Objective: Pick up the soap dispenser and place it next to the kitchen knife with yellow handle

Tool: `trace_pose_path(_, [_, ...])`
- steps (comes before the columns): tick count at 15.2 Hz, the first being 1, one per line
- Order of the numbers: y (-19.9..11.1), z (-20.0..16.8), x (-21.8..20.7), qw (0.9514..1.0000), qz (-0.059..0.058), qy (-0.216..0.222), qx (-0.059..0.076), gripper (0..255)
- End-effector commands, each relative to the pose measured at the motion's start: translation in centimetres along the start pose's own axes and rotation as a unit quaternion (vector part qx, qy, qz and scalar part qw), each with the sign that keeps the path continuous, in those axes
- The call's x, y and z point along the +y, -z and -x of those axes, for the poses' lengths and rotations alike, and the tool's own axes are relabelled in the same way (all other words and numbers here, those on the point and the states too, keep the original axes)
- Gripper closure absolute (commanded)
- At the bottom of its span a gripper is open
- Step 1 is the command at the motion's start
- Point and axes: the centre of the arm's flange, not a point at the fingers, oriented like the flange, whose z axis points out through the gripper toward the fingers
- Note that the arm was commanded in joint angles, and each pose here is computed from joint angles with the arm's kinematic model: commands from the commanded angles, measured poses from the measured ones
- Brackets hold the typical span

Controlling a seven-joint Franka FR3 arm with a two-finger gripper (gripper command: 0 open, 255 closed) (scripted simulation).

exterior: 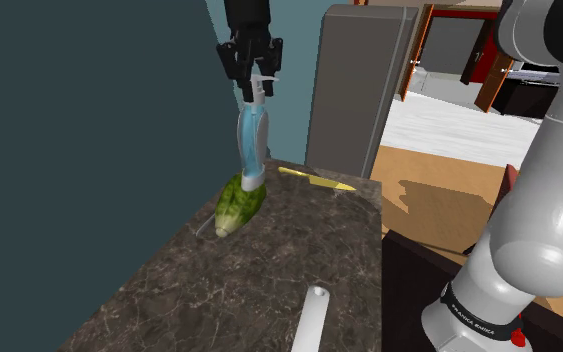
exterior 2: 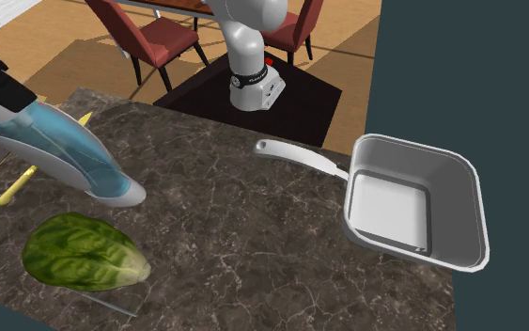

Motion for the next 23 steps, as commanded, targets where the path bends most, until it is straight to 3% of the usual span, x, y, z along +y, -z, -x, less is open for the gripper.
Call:
trace_pose_path(1, [-1.1, -1.6, 1.9, 1.0000, 0.000, 0.001, 0.001, 255])
trace_pose_path(23, [-10.2, -19.7, 22.7, 1.0000, 0.000, 0.001, 0.001, 255])
